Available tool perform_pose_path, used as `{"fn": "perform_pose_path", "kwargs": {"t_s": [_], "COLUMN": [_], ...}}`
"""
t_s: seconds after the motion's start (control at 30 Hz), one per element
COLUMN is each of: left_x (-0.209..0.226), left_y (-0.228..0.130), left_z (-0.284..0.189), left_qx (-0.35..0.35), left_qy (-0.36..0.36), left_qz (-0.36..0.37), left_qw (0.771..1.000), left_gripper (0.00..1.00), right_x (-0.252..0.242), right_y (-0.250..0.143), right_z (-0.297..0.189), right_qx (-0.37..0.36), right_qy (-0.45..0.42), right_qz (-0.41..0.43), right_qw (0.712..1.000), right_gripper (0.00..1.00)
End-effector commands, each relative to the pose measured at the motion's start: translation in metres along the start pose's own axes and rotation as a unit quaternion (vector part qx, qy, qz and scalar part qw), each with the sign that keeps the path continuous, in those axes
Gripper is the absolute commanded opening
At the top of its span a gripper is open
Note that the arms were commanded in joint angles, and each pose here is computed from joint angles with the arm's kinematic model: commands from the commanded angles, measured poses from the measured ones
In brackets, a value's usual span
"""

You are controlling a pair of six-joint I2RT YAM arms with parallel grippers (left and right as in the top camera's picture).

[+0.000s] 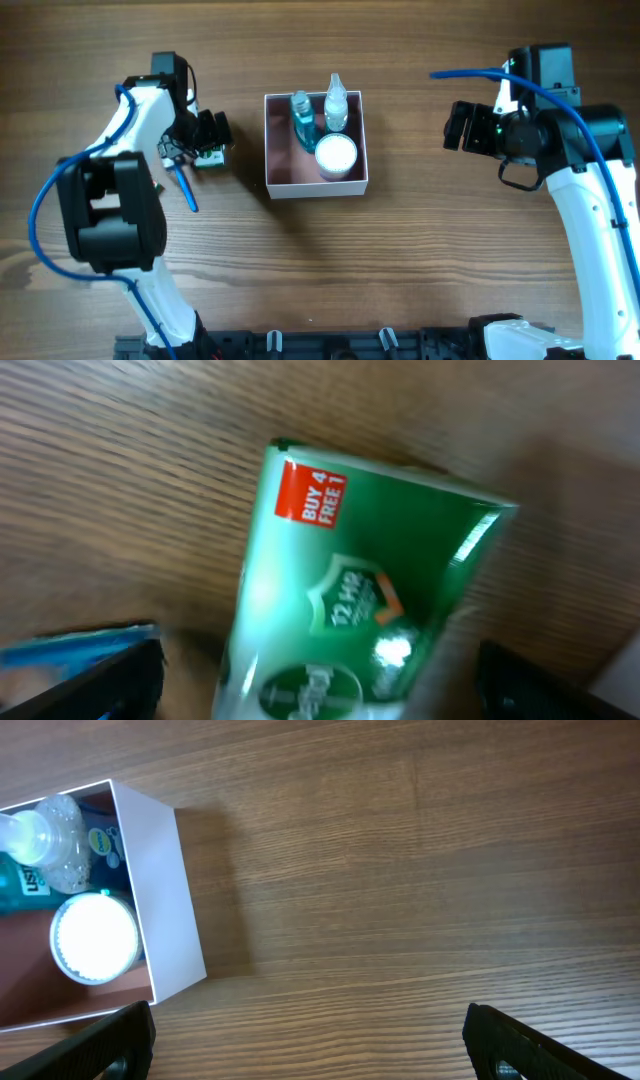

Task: Pack container
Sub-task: 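Lift the Dettol soap bar with the left gripper toward the box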

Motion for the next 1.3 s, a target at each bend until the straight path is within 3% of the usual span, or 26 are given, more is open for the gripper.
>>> {"fn": "perform_pose_path", "kwargs": {"t_s": [0.0, 0.23, 0.53, 0.67, 0.77, 1.27], "left_x": [-0.002, 0.002, 0.006, 0.006, 0.006, 0.005], "left_y": [0.0, 0.009, 0.007, 0.008, 0.009, 0.006], "left_z": [0.009, 0.012, 0.027, 0.028, 0.028, 0.018], "left_qx": [0.007, -0.013, 0.002, 0.0, -0.001, 0.005], "left_qy": [-0.01, 0.008, 0.02, 0.019, 0.019, 0.02], "left_qz": [0.015, 0.03, 0.054, 0.054, 0.054, 0.05], "left_qw": [1.0, 0.999, 0.998, 0.998, 0.998, 0.999], "left_gripper": [1.0, 0.99, 0.78, 0.73, 0.61, 0.24], "right_x": [0.001, 0.001, 0.002, 0.004, 0.004, 0.004], "right_y": [-0.002, -0.002, -0.003, -0.003, -0.003, -0.003], "right_z": [0.005, 0.005, 0.005, 0.005, 0.005, 0.005], "right_qx": [0.011, 0.011, 0.013, 0.015, 0.014, 0.014], "right_qy": [0.004, 0.005, 0.008, 0.015, 0.015, 0.015], "right_qz": [-0.008, -0.007, -0.007, -0.007, -0.007, -0.007], "right_qw": [1.0, 1.0, 1.0, 1.0, 1.0, 1.0], "right_gripper": [1.0, 1.0, 1.0, 1.0, 1.0, 1.0]}}
Point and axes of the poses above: each gripper's point midway between its finger pads, its own z axis out along the fingers, its own x axis along the line the jaws close on, y = z × x, the point moved 3 cm from there along -z, back along the fingers, and after that the axes turned 4 degrees about z, right-handed, at the moved point
